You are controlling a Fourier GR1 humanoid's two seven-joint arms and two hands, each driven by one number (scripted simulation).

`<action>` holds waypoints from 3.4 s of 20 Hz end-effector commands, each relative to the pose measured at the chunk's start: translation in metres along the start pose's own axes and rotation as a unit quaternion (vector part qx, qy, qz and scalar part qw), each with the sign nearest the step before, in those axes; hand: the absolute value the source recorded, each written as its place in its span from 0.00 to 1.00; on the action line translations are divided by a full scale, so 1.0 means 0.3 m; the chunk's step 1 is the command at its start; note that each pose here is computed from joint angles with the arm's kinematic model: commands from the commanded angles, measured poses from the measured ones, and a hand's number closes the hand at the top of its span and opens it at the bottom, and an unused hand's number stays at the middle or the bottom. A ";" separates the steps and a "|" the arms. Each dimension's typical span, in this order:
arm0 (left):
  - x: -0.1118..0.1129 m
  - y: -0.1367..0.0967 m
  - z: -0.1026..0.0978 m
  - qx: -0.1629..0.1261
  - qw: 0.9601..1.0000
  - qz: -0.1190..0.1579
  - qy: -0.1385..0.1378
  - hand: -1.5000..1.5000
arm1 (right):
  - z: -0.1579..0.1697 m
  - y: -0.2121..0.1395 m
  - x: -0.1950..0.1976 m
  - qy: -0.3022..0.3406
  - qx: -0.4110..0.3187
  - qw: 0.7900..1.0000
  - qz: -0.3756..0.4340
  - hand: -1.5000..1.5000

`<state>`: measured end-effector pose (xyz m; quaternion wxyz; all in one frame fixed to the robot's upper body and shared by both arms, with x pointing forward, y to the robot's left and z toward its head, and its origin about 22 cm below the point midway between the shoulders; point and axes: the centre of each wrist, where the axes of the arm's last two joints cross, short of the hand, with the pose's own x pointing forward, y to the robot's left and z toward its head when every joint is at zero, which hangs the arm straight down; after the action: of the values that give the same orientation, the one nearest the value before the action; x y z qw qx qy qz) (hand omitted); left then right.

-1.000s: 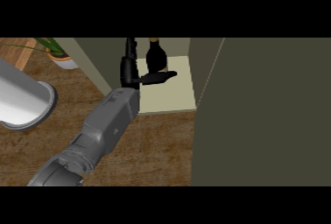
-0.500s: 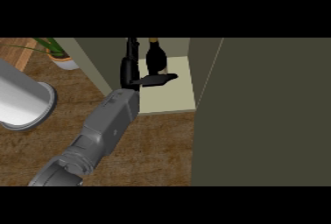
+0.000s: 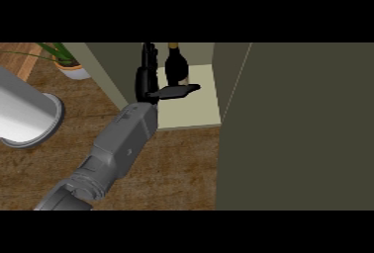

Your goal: Pick up the wine, place it into the cabinet and close the cabinet

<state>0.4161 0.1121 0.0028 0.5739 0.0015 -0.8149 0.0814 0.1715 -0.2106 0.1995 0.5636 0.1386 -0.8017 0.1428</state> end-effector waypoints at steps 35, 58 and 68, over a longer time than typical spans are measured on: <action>0.303 -0.054 0.719 0.013 0.999 0.041 0.006 0.00 | 0.117 -0.017 0.073 -0.011 -0.038 0.999 0.013 0.00; 0.538 0.274 0.863 -0.073 0.994 0.079 0.000 0.00 | 0.160 0.042 0.010 0.063 0.104 0.992 -0.044 1.00; 0.546 0.441 0.830 -0.035 0.997 0.064 -0.035 0.00 | 0.151 0.151 0.037 0.084 0.194 0.974 -0.076 1.00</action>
<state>0.1198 0.2107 0.0601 0.5486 -0.0746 -0.8285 0.0834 0.1463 -0.1850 0.1658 0.6461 0.2411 -0.6877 0.2268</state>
